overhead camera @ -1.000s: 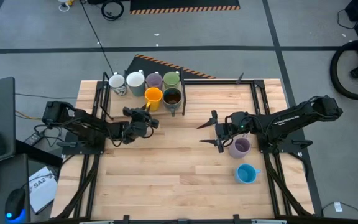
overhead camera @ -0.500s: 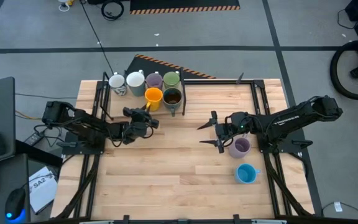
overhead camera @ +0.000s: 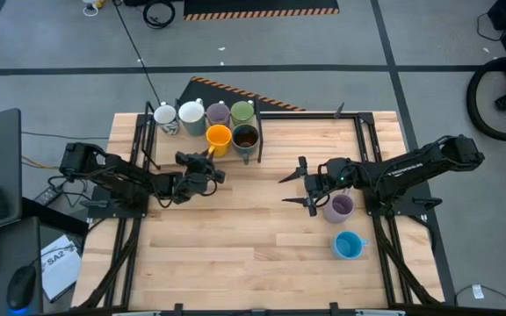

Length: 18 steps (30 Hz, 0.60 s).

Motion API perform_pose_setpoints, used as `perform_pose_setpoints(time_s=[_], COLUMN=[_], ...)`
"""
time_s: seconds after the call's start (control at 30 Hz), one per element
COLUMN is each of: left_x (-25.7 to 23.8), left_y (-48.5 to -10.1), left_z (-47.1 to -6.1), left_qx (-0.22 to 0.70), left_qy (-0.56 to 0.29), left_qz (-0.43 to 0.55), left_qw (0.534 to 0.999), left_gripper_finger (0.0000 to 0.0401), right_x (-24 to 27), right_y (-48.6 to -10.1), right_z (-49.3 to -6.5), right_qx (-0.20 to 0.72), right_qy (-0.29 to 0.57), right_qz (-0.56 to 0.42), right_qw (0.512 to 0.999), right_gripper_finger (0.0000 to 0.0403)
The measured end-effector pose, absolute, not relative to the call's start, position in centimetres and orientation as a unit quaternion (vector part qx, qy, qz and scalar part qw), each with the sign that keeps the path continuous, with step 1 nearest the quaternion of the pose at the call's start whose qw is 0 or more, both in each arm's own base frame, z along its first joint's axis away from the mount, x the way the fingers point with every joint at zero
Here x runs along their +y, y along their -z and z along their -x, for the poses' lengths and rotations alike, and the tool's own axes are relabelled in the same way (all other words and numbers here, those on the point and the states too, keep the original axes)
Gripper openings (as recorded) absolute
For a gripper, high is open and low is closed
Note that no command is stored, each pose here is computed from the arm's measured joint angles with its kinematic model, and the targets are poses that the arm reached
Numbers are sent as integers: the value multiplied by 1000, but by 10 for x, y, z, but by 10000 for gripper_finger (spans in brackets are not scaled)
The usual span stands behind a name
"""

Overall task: Place coffee mugs
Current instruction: Put the yellow mug on the shelf

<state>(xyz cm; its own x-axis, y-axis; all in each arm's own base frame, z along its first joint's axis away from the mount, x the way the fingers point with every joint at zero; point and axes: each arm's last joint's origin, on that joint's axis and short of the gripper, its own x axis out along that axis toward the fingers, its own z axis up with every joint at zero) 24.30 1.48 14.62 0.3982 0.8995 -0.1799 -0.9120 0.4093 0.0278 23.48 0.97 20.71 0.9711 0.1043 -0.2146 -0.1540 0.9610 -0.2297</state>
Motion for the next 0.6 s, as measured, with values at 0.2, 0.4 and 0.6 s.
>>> perform_pose_setpoints(time_s=[0.2,0.4,0.6], left_x=[15,13,8], left_y=[-146,-146,-149], left_z=[-243,-244,-243], left_qx=[85,94,110], left_qy=[-540,-526,-498], left_qz=[38,33,17], left_qw=[837,844,860], left_gripper_finger=[117,129,130], right_x=[10,10,10], right_y=[-207,-207,-207], right_z=[-235,-235,-235], right_qx=[101,101,103], right_qy=[-66,-66,-67], right_qz=[123,123,119], right_qw=[985,985,985], right_gripper_finger=[274,274,274])
